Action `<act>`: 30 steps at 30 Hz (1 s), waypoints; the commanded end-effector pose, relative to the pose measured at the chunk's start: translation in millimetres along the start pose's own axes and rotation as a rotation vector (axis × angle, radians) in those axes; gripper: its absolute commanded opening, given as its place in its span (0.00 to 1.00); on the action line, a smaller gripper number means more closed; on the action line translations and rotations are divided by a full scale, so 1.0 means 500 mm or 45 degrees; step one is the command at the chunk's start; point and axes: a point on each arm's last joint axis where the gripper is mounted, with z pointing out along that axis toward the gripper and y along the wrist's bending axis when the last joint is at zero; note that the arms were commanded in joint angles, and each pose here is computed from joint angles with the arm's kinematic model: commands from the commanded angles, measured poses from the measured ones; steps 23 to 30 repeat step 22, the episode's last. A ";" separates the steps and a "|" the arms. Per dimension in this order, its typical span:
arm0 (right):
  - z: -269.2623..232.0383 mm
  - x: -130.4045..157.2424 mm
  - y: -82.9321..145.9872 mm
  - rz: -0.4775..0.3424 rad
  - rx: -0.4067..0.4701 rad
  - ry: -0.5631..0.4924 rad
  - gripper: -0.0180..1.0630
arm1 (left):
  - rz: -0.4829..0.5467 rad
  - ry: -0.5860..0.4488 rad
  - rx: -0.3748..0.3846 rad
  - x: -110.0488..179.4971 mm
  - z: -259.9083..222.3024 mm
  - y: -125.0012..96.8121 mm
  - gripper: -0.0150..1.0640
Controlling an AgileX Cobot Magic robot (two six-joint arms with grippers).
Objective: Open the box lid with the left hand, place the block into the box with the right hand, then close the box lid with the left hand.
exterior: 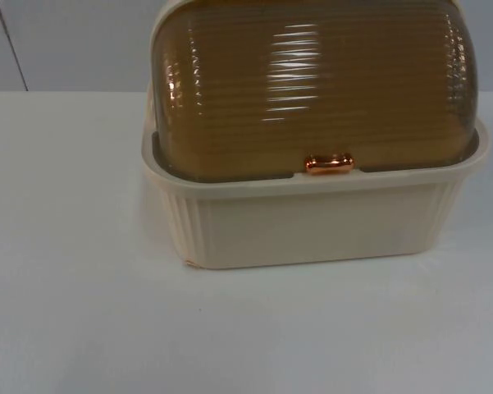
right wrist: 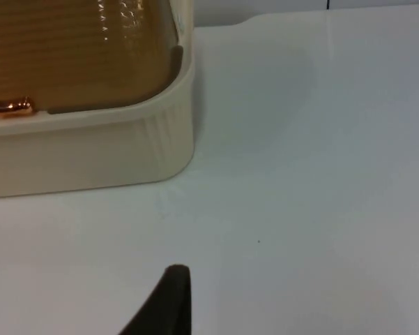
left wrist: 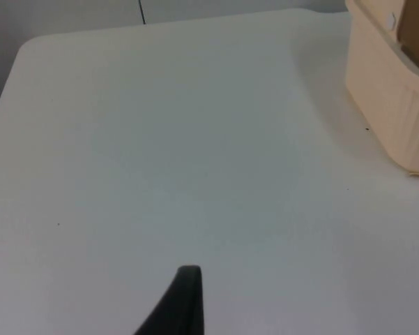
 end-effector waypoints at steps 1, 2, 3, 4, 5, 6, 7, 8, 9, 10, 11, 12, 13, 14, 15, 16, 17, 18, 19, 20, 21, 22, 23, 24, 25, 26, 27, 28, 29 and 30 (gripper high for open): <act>-0.001 -0.001 -0.001 -0.008 0.002 -0.015 0.98 | -0.007 -0.006 0.011 0.001 0.002 0.000 0.96; -0.001 -0.001 -0.001 -0.023 0.003 -0.015 0.98 | -0.005 -0.006 0.007 0.001 0.002 0.000 0.96; -0.001 -0.001 -0.001 -0.041 0.003 -0.015 0.98 | 0.000 -0.005 -0.003 0.001 0.002 0.002 0.96; -0.001 -0.001 -0.001 -0.041 0.003 -0.015 0.98 | 0.000 -0.005 -0.003 0.001 0.002 0.002 0.96; -0.001 -0.001 -0.001 -0.047 0.003 -0.015 0.98 | 0.008 -0.004 -0.017 0.001 0.002 0.003 0.96; -0.001 -0.001 -0.001 -0.047 0.003 -0.015 0.98 | 0.010 -0.004 -0.021 0.001 0.002 0.004 0.96; -0.001 -0.001 -0.001 -0.047 0.003 -0.015 0.98 | 0.010 -0.004 -0.021 0.001 0.002 0.004 0.96; -0.001 -0.001 -0.001 -0.047 0.003 -0.015 0.98 | 0.010 -0.004 -0.021 0.001 0.002 0.004 0.96; -0.001 -0.001 -0.001 -0.047 0.003 -0.015 0.98 | 0.010 -0.004 -0.021 0.001 0.002 0.004 0.96; -0.001 -0.001 -0.001 -0.047 0.003 -0.015 0.98 | 0.010 -0.004 -0.021 0.001 0.002 0.004 0.96; -0.001 -0.001 -0.001 -0.047 0.003 -0.015 0.98 | 0.010 -0.004 -0.021 0.001 0.002 0.004 0.96; -0.001 -0.001 -0.001 -0.047 0.003 -0.015 0.98 | 0.010 -0.004 -0.021 0.001 0.002 0.004 0.96; -0.001 -0.001 -0.001 -0.047 0.003 -0.015 0.98 | 0.010 -0.004 -0.021 0.001 0.002 0.004 0.96; -0.001 -0.001 -0.001 -0.047 0.003 -0.015 0.98 | 0.010 -0.004 -0.021 0.001 0.002 0.004 0.96; -0.001 -0.001 -0.001 -0.047 0.003 -0.015 0.98 | 0.010 -0.004 -0.021 0.001 0.002 0.004 0.96; -0.001 -0.001 -0.001 -0.047 0.003 -0.015 0.98 | 0.002 -0.004 -0.017 0.001 0.002 0.004 0.96; -0.001 -0.001 -0.001 -0.047 0.003 -0.015 0.98 | -0.032 -0.005 -0.015 0.001 0.002 0.003 0.96; -0.001 -0.001 -0.001 -0.047 0.003 -0.015 0.98 | -0.065 -0.005 -0.015 0.001 0.002 0.003 0.96; -0.001 -0.001 -0.001 -0.047 0.003 -0.015 0.98 | -0.065 -0.005 -0.015 0.001 0.002 0.003 0.96; -0.001 -0.001 -0.001 -0.047 0.003 -0.015 0.98 | -0.065 -0.005 -0.015 0.001 0.002 0.003 0.96; -0.001 -0.001 -0.001 -0.047 0.003 -0.015 0.98 | -0.071 -0.005 -0.022 0.001 0.002 0.004 0.96; -0.001 -0.001 -0.001 -0.047 0.003 -0.015 0.98 | -0.068 -0.004 -0.027 0.001 0.002 0.005 0.96; -0.001 -0.001 -0.001 -0.047 0.003 -0.015 0.98 | -0.068 -0.004 -0.027 0.001 0.002 0.005 0.96; -0.001 -0.001 -0.001 -0.047 0.003 -0.015 0.98 | -0.068 -0.004 -0.027 0.001 0.002 0.005 0.96; -0.001 -0.001 -0.001 -0.047 0.003 -0.015 0.98 | -0.068 -0.004 -0.027 0.001 0.002 0.005 0.96; -0.001 -0.001 -0.001 -0.047 0.003 -0.015 0.98 | -0.068 -0.004 -0.027 0.001 0.002 0.005 0.96; -0.001 -0.001 -0.001 -0.047 0.003 -0.015 0.98 | -0.068 -0.004 -0.027 0.001 0.002 0.005 0.96; -0.001 -0.001 -0.001 -0.047 0.003 -0.015 0.98 | -0.068 -0.004 -0.027 0.001 0.002 0.005 0.96; -0.001 -0.001 -0.001 -0.047 0.003 -0.015 0.98 | -0.068 -0.004 -0.027 0.001 0.002 0.005 0.96; -0.001 -0.001 -0.001 -0.047 0.003 -0.015 0.98 | -0.068 -0.004 -0.027 0.001 0.002 0.005 0.96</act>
